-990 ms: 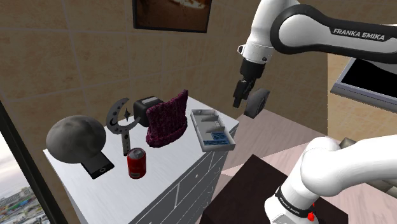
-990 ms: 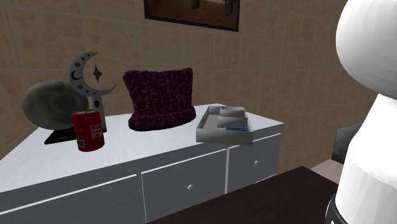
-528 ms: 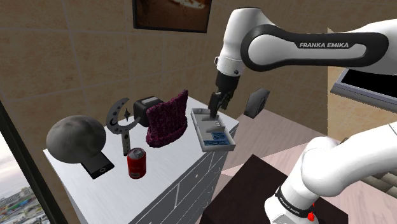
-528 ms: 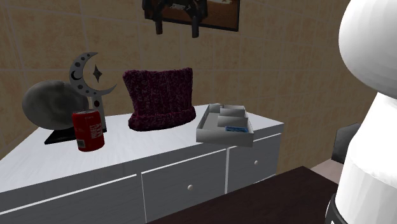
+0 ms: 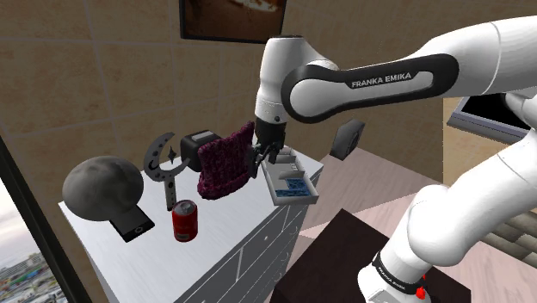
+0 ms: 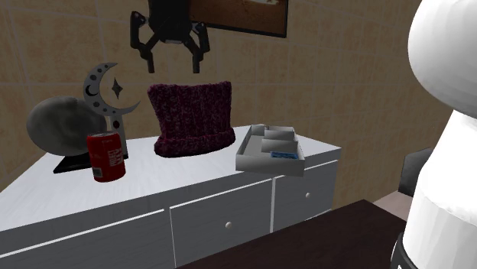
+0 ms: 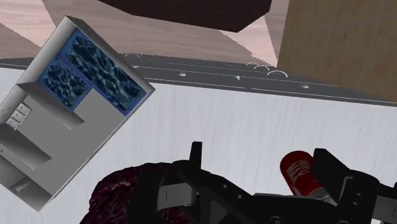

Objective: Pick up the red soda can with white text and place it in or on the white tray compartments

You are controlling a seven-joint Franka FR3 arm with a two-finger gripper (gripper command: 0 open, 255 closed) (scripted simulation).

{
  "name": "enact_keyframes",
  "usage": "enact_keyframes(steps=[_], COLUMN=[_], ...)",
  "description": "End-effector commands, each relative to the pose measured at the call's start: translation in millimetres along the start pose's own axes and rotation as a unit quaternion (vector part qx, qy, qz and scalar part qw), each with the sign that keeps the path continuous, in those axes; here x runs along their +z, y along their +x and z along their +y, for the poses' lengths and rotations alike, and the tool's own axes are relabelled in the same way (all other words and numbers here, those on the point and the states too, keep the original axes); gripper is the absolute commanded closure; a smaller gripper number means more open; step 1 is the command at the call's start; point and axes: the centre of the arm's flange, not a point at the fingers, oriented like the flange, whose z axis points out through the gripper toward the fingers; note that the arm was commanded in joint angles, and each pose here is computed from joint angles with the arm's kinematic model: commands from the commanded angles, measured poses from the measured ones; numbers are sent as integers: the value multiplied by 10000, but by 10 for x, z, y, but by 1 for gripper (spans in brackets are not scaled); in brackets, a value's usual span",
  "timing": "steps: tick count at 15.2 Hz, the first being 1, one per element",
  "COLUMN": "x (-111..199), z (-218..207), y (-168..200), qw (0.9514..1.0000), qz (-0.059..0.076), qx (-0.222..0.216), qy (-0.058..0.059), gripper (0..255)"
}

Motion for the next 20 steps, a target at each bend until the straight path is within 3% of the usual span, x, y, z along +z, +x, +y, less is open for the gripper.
enact_keyframes(steps=[1,17,20], x=[150,1265,1398], z=[-183,-1535,-1568], y=[145,1330,1358], qw=[10000,9999,9999], qz=[-1,-33,-34], qx=[19,132,134], qy=[11,21,21], gripper=[0,0,0])
